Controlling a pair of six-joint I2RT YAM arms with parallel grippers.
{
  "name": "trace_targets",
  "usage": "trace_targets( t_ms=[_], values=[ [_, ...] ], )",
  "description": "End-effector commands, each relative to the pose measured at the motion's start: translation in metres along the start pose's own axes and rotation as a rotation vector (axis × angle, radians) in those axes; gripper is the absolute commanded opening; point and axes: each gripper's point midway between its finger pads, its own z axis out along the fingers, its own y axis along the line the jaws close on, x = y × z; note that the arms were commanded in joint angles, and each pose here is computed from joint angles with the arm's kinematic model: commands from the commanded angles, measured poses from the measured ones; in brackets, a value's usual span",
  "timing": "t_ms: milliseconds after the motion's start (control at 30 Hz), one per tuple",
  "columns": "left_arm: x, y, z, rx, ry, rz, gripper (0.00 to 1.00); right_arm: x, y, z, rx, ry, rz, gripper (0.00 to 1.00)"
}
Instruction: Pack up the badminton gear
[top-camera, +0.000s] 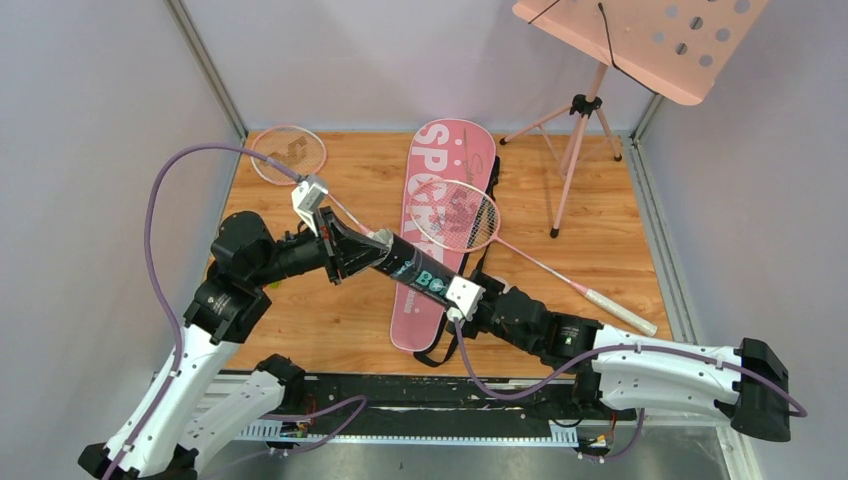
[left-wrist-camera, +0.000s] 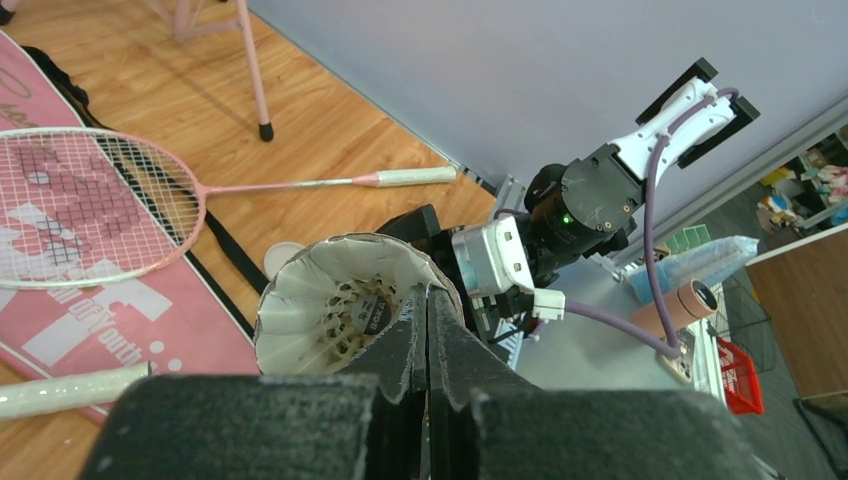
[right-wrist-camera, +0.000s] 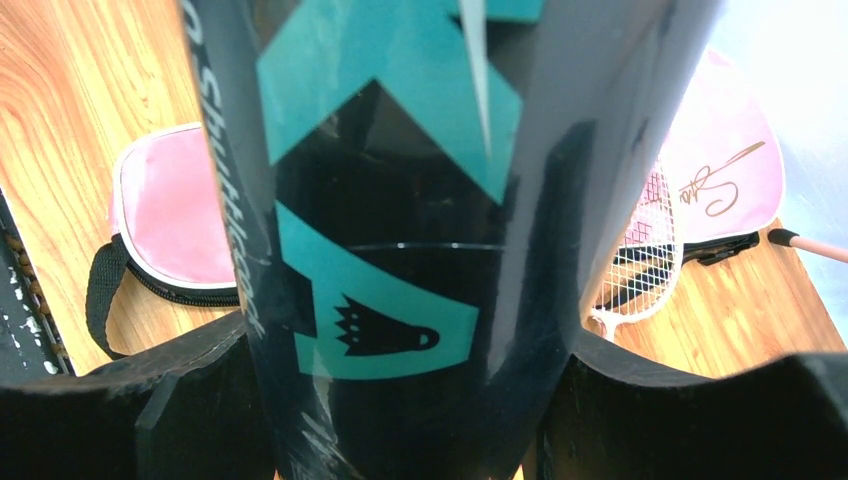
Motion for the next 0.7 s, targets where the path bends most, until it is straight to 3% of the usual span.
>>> trace_targets(
  t_ms=[0,367,500,667],
  values=[
    [0.012,0.001,0.006,-0.009,0.025,-0.01,0.0,-0.052,-0.013,-0.006,0.036,-0.176,0.047,0.38],
    [0.03,-0.001,0.011,-0.006,0.051,-0.057,0.01,-0.056,-0.012,-0.011,0.026,-0.206,0.036,0.38],
    [0.032,0.001,0.01,-0.023,0.067,-0.049,0.12,-0.055,-0.009,-0.012,0.014,-0.208,0.026,0.38],
    [0.029,-0.003,0.006,-0.027,0.063,-0.045,0.35,-0.053,-0.008,-0.011,0.005,-0.204,0.012,0.38]
  ],
)
